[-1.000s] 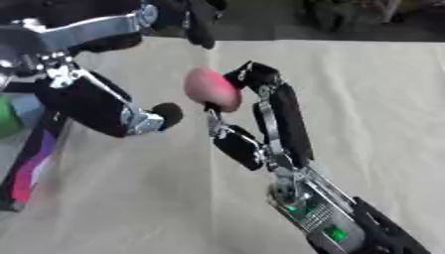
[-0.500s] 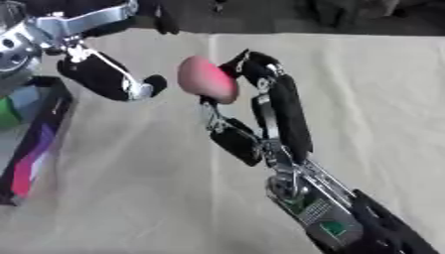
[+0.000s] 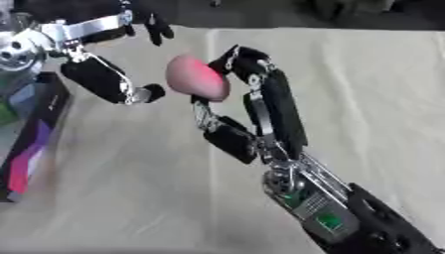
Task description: Pick up the objects with one hand, pass them to the other hand, and then place them into the box on the other side of the table.
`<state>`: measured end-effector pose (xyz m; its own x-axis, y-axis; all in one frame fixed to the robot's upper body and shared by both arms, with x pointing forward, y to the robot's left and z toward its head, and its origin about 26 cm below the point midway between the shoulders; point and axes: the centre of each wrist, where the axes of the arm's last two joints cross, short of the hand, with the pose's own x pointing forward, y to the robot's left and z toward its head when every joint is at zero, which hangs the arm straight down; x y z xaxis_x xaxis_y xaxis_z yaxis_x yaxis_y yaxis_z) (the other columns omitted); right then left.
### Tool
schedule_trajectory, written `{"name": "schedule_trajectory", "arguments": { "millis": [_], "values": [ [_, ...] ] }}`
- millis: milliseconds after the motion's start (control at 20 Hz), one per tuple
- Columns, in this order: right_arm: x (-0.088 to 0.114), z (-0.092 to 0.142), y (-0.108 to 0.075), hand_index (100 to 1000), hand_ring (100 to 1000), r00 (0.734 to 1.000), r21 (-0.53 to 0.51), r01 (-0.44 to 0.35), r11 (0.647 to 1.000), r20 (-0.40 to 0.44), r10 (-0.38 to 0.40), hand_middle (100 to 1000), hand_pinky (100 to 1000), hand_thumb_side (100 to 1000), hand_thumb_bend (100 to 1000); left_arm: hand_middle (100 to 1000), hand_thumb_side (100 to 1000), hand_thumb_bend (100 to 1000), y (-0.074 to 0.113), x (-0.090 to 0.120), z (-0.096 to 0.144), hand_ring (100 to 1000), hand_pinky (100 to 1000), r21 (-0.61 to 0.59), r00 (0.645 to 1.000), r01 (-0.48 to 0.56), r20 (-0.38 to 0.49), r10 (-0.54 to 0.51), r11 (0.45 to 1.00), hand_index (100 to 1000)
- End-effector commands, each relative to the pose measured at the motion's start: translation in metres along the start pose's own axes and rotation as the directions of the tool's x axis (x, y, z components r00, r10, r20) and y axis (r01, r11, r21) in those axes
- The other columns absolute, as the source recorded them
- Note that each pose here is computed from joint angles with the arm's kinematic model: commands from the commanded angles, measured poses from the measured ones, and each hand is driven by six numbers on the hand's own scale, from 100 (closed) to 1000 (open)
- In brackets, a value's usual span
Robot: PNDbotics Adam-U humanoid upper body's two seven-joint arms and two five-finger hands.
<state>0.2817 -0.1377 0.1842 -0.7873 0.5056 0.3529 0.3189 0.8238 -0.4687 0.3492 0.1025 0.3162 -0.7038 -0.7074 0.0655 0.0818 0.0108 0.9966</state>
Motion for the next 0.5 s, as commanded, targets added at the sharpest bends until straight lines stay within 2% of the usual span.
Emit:
{"name": "schedule_trajectory", "arguments": {
  "millis": [50, 250, 500],
  "values": [
    [0.0053, -0.0058, -0.0042, 523, 559, 0.999, 0.017, -0.002, 1.0, 0.045, 0.001, 488, 672, 100, 100, 721, 272, 415, 0.0075, 0.0113, 0.0033, 1000, 831, 0.019, 0.997, 0.014, 0.077, -0.015, 1.0, 911],
    [0.0061, -0.0074, -0.0042, 517, 552, 0.998, 0.044, -0.006, 0.999, 0.058, 0.003, 482, 660, 100, 100, 728, 275, 414, 0.0066, 0.0129, 0.0041, 1000, 833, 0.029, 0.992, 0.015, 0.122, -0.018, 0.999, 939],
    [0.0066, -0.0106, -0.0053, 511, 545, 0.999, 0.043, -0.023, 0.999, 0.037, 0.022, 477, 649, 100, 100, 687, 289, 412, 0.0044, 0.0053, -0.0003, 1000, 855, 0.047, 0.992, -0.055, 0.116, 0.049, 0.997, 854]
  ]
}}
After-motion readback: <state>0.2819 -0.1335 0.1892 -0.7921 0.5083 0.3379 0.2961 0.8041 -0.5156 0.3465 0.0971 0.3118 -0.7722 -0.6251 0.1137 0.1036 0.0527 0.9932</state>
